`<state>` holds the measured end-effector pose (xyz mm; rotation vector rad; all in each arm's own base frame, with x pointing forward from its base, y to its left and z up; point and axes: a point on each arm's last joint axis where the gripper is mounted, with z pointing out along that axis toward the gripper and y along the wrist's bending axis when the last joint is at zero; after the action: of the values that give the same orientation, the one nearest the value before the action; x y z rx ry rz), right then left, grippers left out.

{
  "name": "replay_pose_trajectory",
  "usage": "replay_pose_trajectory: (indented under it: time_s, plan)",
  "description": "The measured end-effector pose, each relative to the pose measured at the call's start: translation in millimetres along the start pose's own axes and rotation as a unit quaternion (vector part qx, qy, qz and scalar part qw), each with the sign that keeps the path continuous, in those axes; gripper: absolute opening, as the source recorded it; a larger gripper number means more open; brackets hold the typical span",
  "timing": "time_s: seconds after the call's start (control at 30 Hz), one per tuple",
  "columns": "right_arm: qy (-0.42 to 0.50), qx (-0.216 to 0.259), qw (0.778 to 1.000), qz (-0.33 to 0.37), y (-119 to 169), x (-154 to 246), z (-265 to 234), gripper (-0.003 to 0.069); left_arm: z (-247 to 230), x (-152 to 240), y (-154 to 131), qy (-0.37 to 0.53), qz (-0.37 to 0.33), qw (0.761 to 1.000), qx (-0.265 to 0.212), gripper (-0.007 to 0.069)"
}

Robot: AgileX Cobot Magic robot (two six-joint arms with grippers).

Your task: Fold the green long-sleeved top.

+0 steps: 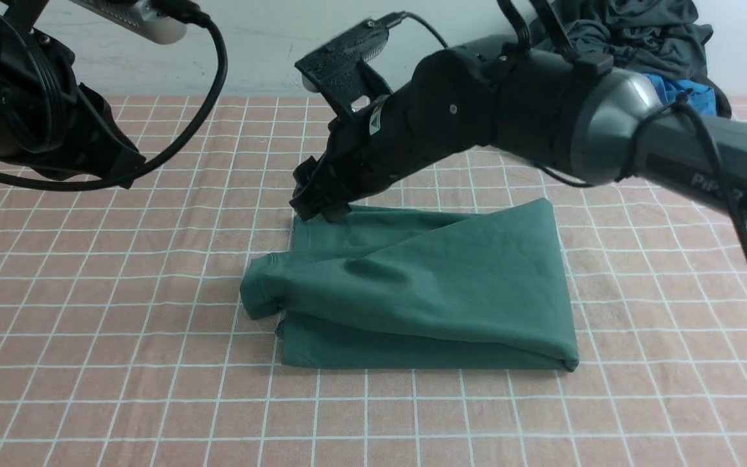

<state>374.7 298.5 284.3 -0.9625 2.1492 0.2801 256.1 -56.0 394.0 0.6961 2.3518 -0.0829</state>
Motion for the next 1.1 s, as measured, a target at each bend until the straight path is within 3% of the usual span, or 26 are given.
replay_pose_trajectory:
  time_s: [0.13, 0.27, 0.47, 0.7, 0.8, 0.93, 1.1]
  plan:
    - [0.038, 0.039, 0.999, 0.0, -18.4, 12.6, 11.5, 0.051, 0.0, 0.0, 0.4, 0.0, -0.001, 1.0, -0.002, -0.0003]
    - [0.09, 0.041, 0.995, 0.032, -27.8, 35.6, 39.4, 0.0511, 0.0, 0.1, 0.6, 0.0, -0.001, 1.0, -0.003, -0.0003]
    - [0.191, -0.01, 0.981, 0.018, 4.7, 70.9, 79.7, 0.0512, 0.0, 0.1, 0.6, 0.001, -0.001, 1.0, -0.003, -0.0003]
    - [0.194, -0.012, 0.981, -0.017, 17.6, 60.0, 73.2, 0.0512, 0.0, 0.1, 0.6, 0.001, -0.001, 1.0, -0.003, -0.0003]
    - [0.169, -0.005, 0.985, -0.017, 12.1, 35.7, 48.1, 0.0512, -0.8, 0.2, 0.5, -0.001, -0.01, 1.0, -0.004, -0.0003]
    - [0.128, 0.018, 0.991, -0.021, 0.9, -2.4, -23.2, 0.0512, -17.6, 4.8, -3.8, -0.017, -0.016, 1.0, -0.009, -0.0003]
    - [0.102, 0.026, 0.994, -0.015, -2.7, -21.3, -105.9, 0.0512, -55.0, 35.1, -20.4, -0.055, -0.021, 0.998, -0.023, -0.0003]
